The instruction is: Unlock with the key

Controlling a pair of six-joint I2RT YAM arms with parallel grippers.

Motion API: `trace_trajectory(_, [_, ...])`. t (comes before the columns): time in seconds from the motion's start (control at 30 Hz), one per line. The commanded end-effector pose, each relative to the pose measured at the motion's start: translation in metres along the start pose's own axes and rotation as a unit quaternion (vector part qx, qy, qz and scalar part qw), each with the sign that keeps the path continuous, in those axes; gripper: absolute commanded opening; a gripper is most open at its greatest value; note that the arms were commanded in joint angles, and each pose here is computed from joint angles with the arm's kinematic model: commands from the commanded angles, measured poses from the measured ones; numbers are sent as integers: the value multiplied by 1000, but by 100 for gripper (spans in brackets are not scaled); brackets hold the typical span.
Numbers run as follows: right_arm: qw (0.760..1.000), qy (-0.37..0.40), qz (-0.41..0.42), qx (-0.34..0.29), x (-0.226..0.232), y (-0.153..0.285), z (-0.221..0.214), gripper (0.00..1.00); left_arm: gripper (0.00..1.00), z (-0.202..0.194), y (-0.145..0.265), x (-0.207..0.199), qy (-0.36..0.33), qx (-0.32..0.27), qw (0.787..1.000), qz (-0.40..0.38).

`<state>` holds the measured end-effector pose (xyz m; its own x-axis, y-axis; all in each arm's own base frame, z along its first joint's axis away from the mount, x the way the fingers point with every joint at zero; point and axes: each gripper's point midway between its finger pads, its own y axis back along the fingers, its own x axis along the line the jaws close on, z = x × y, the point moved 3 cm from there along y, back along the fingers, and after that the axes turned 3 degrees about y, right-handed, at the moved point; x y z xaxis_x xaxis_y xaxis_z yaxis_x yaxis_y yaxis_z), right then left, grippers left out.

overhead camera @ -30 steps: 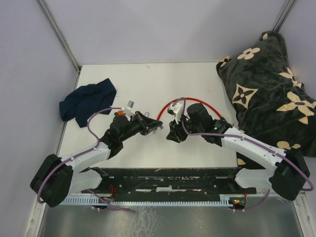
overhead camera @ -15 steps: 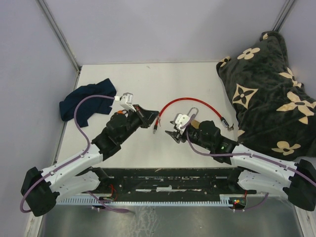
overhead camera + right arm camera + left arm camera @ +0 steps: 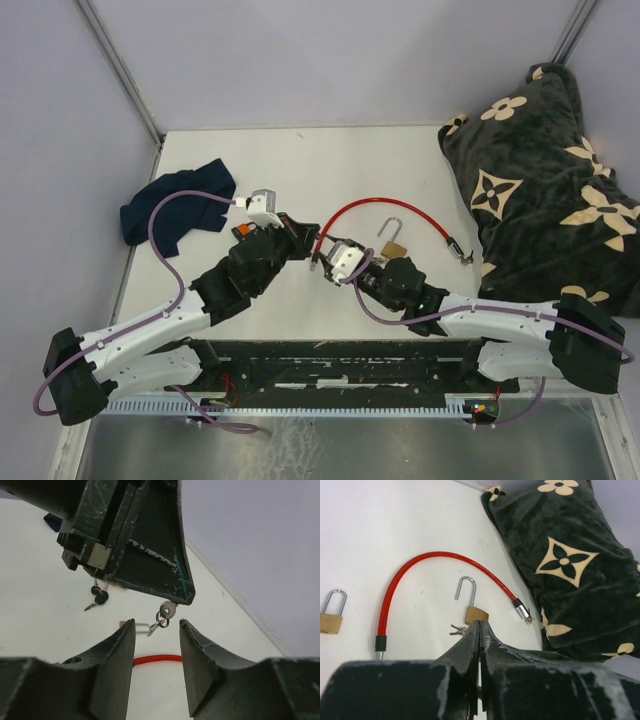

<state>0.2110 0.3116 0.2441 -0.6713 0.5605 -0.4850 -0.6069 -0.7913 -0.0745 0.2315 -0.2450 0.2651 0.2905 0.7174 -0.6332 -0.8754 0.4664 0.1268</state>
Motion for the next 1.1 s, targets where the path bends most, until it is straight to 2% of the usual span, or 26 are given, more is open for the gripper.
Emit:
trace_trajectory(0.0, [997,18,-69,-35,-18,-11,24,48,3,19,-2,-11,23,-31,999,12])
trace_trajectory(0.27, [995,18,-83,-45,-15,-18,23,44,3,13,-2,-12,45,-21,999,14])
trace_trajectory(0.57, [995,22,-90,-30,-12,-23,14,34,3,9,-1,-13,62,-10,998,13])
trace_trajectory(0.7, [995,22,-89,-30,-11,-25,14,25,3,6,-2,-14,70,-2,997,13])
trace_trajectory(0.83, [995,13,-91,-31,-11,-25,15,11,4,4,-2,-17,76,6,997,7])
trace_trajectory(0.87, [995,9,-93,-30,-12,-24,14,3,5,4,-2,-17,77,7,997,8])
trace_trajectory(0.9, [995,2,-96,-28,-12,-22,13,2,8,4,-1,-17,78,8,997,10])
trace_trajectory(1.07, [994,-40,-94,-29,-13,-10,13,2,35,13,7,-14,74,-2,997,12])
